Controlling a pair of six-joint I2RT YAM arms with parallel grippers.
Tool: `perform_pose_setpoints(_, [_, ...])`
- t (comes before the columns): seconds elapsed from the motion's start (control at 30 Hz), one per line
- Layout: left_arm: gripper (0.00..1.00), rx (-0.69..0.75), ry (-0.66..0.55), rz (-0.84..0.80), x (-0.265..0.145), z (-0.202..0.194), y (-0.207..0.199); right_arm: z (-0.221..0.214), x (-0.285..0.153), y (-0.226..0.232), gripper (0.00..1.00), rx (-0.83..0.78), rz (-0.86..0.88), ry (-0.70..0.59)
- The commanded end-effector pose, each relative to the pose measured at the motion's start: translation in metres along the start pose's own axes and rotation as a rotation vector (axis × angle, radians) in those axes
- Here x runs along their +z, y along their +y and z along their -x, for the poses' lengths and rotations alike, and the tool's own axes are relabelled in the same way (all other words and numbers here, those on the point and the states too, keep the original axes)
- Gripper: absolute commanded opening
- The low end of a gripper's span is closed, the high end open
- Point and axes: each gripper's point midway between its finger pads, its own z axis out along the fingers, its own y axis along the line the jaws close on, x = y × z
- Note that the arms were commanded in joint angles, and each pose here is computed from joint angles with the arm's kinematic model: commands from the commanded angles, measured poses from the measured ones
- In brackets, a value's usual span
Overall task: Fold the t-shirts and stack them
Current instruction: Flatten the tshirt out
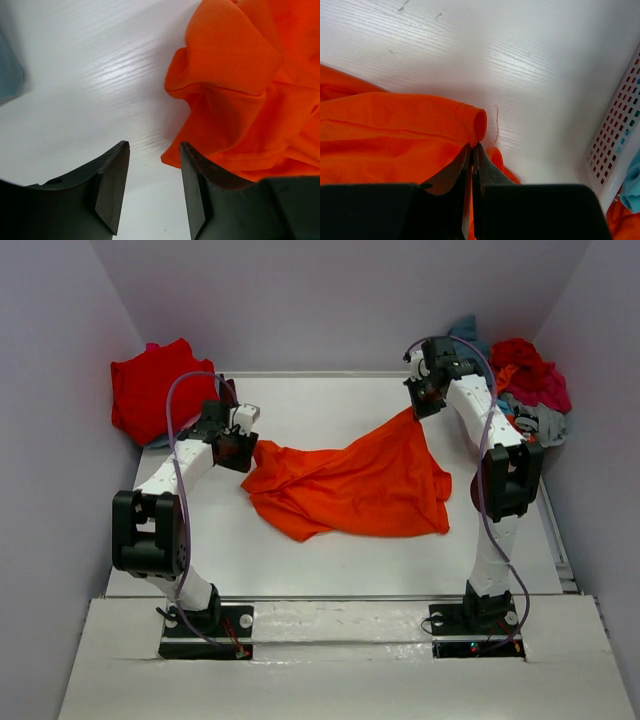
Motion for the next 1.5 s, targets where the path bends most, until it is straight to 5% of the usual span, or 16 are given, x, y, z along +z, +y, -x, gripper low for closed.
perform_pose_setpoints(0.0, [0.57, 0.021, 0.022, -0.113, -0.003, -0.011, -0.02, 0.014, -0.005, -0.002, 0.07, 0.01, 0.005, -0.044])
perform_pose_setpoints(0.5, [0.58, 0.062, 0.087, -0.285, 0.002, -0.053, -0.052, 0.005, 0.001, 0.001, 0.07, 0.021, 0.015, -0.014])
perform_pose_setpoints(0.87, [0.28, 0.045, 0.11, -0.311, 0.011, -0.054, -0.055, 0.004, -0.001, 0.001, 0.07, 0.021, 0.015, -0.015])
perform_pose_setpoints(1.03, [0.06, 0.054, 0.052, -0.263, 0.003, -0.037, -0.047, 0.001, -0.002, 0.001, 0.07, 0.02, 0.015, -0.011])
perform_pose_setpoints(1.47, [0.06, 0.051, -0.204, -0.029, -0.055, 0.068, -0.005, 0.007, -0.006, -0.002, 0.07, 0.015, -0.005, -0.038])
